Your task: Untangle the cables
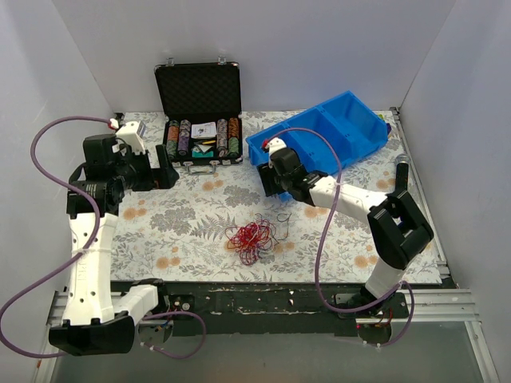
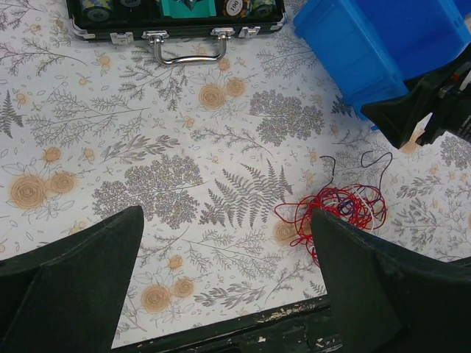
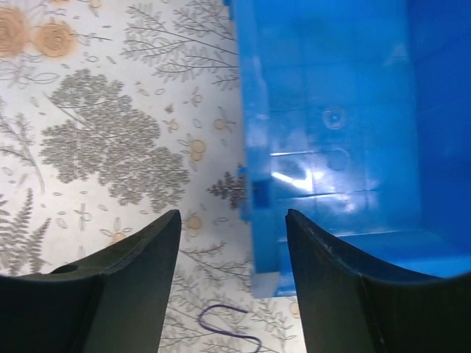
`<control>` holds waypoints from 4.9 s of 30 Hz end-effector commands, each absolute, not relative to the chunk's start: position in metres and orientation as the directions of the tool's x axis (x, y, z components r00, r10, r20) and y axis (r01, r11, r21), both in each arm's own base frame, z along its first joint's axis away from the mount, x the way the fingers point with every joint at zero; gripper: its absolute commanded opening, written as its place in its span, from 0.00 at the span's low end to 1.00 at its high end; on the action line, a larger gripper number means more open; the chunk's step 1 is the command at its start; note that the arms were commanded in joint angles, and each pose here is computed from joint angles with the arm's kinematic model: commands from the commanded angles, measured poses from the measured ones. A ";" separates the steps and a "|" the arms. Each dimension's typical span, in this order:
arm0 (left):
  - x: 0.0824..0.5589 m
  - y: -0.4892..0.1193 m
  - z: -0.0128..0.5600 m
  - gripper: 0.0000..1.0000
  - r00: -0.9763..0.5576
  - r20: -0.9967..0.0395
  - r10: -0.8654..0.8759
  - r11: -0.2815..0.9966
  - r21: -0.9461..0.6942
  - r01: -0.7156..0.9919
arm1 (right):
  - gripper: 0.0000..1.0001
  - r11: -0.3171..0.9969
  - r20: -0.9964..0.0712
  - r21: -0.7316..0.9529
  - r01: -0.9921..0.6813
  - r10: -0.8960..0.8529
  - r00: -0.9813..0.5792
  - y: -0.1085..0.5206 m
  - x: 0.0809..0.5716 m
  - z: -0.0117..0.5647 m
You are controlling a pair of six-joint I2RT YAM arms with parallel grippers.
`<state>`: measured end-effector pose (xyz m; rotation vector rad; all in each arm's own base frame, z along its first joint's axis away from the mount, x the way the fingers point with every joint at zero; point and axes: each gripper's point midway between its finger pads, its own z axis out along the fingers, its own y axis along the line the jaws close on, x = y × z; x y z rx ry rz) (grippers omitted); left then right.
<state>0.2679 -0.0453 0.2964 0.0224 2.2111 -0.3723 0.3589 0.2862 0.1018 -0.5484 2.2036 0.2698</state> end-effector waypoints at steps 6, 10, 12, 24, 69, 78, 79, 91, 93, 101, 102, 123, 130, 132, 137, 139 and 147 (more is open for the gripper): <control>0.263 -0.042 0.313 0.98 -0.542 -0.838 -0.066 0.963 -0.195 0.185 | 0.45 0.890 -0.808 0.013 -0.456 -0.260 -0.528 0.333 0.327 0.110; 0.262 -0.040 0.310 0.98 -0.545 -0.837 -0.055 0.965 -0.186 0.187 | 0.39 0.886 -0.805 0.033 -0.462 -0.250 -0.538 0.355 0.316 0.109; 0.261 -0.040 0.310 0.98 -0.541 -0.840 -0.047 0.965 -0.177 0.191 | 0.35 0.887 -0.800 0.032 -0.461 -0.254 -0.544 0.366 0.313 0.108; 0.254 -0.039 0.302 0.98 -0.543 -0.840 -0.020 0.967 -0.155 0.204 | 0.40 0.886 -0.813 0.125 -0.446 -0.166 -0.558 0.463 0.307 0.130; 0.250 -0.070 0.227 0.80 -0.575 -0.802 0.161 0.867 -0.163 0.470 | 0.70 0.806 -0.846 -0.052 -0.590 -0.350 -0.403 0.378 0.155 0.139; 0.233 -0.071 0.235 0.90 -0.525 -0.826 0.204 0.852 -0.114 0.511 | 0.47 0.830 -0.835 -0.083 -0.552 -0.361 -0.416 0.388 0.162 0.129; 0.233 -0.072 0.236 0.90 -0.521 -0.827 0.213 0.845 -0.113 0.524 | 0.40 0.829 -0.837 -0.080 -0.554 -0.358 -0.414 0.389 0.162 0.130; 0.208 -0.116 0.245 0.86 -0.475 -0.854 0.210 0.640 -0.247 0.727 | 0.80 0.695 -0.885 0.139 -0.706 -0.233 -0.403 0.392 0.130 0.182; 0.206 -0.124 0.243 0.85 -0.482 -0.852 0.207 0.600 -0.279 0.750 | 0.81 0.710 -0.874 0.178 -0.681 -0.204 -0.441 0.374 0.126 0.176; 0.196 -0.179 0.217 0.84 -0.537 -0.791 0.292 0.453 -0.380 0.806 | 0.87 0.807 -0.836 0.293 -0.513 -0.044 -0.547 0.304 0.128 0.146; 0.195 -0.187 0.213 0.85 -0.546 -0.781 0.303 0.441 -0.393 0.807 | 0.87 0.821 -0.830 0.289 -0.493 -0.041 -0.556 0.299 0.130 0.142; 0.200 -0.253 0.132 0.60 -0.644 -0.625 0.441 0.422 -0.489 0.763 | 0.87 0.881 -0.782 0.359 -0.309 0.103 -0.615 0.262 0.151 0.125; 0.208 -0.257 0.112 0.18 -0.659 -0.588 0.469 0.456 -0.478 0.751 | 0.87 0.861 -0.785 0.393 -0.322 0.132 -0.605 0.272 0.157 0.132; 0.213 -0.256 0.113 0.03 -0.655 -0.591 0.470 0.472 -0.459 0.753 | 0.87 0.843 -0.783 0.419 -0.338 0.147 -0.604 0.279 0.158 0.137; 0.216 -0.255 0.136 0.00 -0.625 -0.627 0.465 0.468 -0.425 0.775 | 0.87 0.811 -0.781 0.449 -0.375 0.151 -0.606 0.301 0.163 0.142; 0.213 -0.253 0.150 0.00 -0.613 -0.637 0.467 0.463 -0.415 0.783 | 0.87 0.826 -0.783 0.418 -0.378 0.117 -0.611 0.306 0.165 0.135; 0.197 -0.239 0.213 0.00 -0.530 -0.706 0.470 0.429 -0.341 0.836 | 0.88 0.839 -0.770 0.384 -0.385 0.061 -0.635 0.304 0.160 0.107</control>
